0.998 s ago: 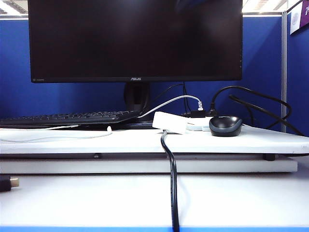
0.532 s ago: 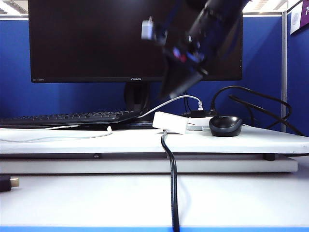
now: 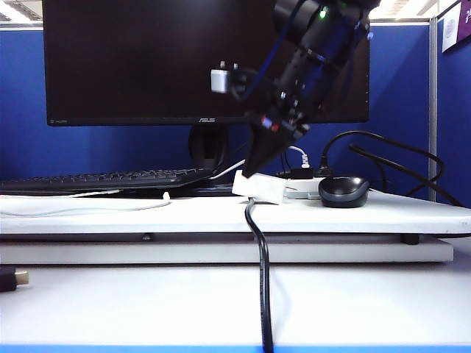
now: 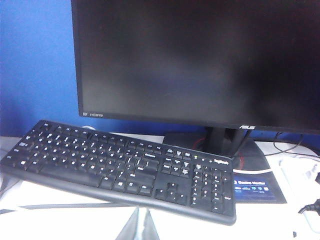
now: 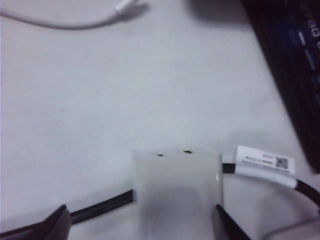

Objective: Pick up the Type-C charging cable and the charging base, insert one end of the Type-C charger into the corresponding slot on the base, and finally place the plugged-in charger back on the table.

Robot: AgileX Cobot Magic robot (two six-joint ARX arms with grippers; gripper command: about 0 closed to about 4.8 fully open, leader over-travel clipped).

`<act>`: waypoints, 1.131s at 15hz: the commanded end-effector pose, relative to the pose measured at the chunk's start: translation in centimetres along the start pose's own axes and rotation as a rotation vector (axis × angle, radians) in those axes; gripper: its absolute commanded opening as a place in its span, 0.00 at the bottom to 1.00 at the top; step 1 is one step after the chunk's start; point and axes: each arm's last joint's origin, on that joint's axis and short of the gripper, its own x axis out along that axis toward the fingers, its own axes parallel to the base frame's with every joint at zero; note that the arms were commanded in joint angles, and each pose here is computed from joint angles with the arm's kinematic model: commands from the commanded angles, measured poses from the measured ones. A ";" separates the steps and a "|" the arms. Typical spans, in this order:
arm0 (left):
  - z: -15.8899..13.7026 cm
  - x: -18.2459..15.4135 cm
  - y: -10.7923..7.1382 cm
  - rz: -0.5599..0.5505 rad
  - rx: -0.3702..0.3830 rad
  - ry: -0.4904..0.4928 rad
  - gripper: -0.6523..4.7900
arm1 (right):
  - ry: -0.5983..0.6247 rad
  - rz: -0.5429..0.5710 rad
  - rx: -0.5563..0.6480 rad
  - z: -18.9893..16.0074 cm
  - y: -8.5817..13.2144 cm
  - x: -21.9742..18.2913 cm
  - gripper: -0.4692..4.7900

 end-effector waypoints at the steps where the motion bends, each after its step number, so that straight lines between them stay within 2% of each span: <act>1: 0.0 -0.1 0.0 -0.005 -0.005 0.010 0.11 | 0.038 -0.021 0.017 -0.7 -0.7 1.2 0.79; 3: -0.1 -0.1 0.0 -0.004 -0.007 0.022 0.11 | 0.049 -0.037 0.025 -1.1 -1.1 1.6 0.78; 6: -0.1 -0.1 0.0 -0.004 -0.008 0.022 0.11 | 0.045 -0.053 0.025 -1.2 -1.3 1.6 0.65; 9: -0.1 -0.1 0.0 -0.004 -0.008 0.023 0.11 | 0.023 -0.059 0.026 -1.0 -1.4 1.7 0.65; 11: -0.2 -0.1 0.0 -0.003 -0.009 0.028 0.11 | 0.003 -0.057 0.023 -0.9 -1.4 1.7 0.71; 17: -0.4 -0.1 0.0 -0.001 -0.014 0.053 0.11 | 0.000 -0.040 0.055 -1.2 -1.5 2.8 0.71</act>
